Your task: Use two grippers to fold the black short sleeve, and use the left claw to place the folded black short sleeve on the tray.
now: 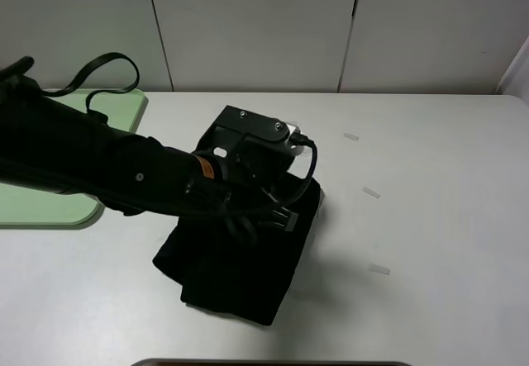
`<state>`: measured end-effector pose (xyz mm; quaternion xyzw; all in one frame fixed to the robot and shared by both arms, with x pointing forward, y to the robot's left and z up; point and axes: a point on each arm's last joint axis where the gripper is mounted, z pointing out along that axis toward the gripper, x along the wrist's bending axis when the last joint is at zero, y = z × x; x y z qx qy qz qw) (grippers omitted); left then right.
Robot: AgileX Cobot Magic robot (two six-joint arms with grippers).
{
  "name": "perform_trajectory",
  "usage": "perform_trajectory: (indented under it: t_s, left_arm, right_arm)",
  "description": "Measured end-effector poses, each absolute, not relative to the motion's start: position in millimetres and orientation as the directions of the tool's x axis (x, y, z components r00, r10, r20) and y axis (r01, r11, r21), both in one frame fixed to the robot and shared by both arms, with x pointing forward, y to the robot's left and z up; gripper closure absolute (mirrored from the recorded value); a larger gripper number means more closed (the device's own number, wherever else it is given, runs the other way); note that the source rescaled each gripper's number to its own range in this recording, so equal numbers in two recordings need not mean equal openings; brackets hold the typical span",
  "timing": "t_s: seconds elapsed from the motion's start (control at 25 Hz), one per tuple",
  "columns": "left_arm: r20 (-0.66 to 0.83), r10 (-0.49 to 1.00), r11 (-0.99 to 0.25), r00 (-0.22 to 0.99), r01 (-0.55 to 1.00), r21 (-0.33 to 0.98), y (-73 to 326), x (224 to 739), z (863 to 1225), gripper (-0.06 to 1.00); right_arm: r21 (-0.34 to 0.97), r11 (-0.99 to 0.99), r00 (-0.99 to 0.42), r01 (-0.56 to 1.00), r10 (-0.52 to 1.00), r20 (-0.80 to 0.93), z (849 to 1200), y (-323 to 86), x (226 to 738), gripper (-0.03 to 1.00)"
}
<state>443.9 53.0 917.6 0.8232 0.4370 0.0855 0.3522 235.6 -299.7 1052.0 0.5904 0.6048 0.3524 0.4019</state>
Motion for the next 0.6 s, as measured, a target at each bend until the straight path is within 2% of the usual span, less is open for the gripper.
perform_trajectory:
  t_s: [0.16, 0.2, 0.32, 0.6]
  left_arm:
    - [-0.11, 0.735, -0.427, 0.669, 0.582, 0.692, 50, 443, 920, 0.34]
    - [-0.099, 0.725, -0.436, 0.681, 0.566, 0.699, 49, 443, 920, 0.29]
    - [-0.098, 0.707, -0.441, 0.7, 0.544, 0.714, 43, 439, 922, 0.25]
    - [-0.101, 0.706, -0.415, 0.701, 0.525, 0.743, 42, 439, 929, 0.23]
  right_arm:
    - [0.901, 0.054, 0.02, 0.431, 0.997, -0.07, 1052, -300, 236, -0.03]
    - [0.901, 0.054, 0.02, 0.431, 0.997, -0.07, 1052, -300, 236, -0.03]
    - [0.901, 0.054, 0.02, 0.431, 0.997, -0.07, 1052, -300, 236, -0.03]
    - [0.901, 0.054, 0.02, 0.431, 0.997, -0.07, 1052, -300, 236, -0.03]
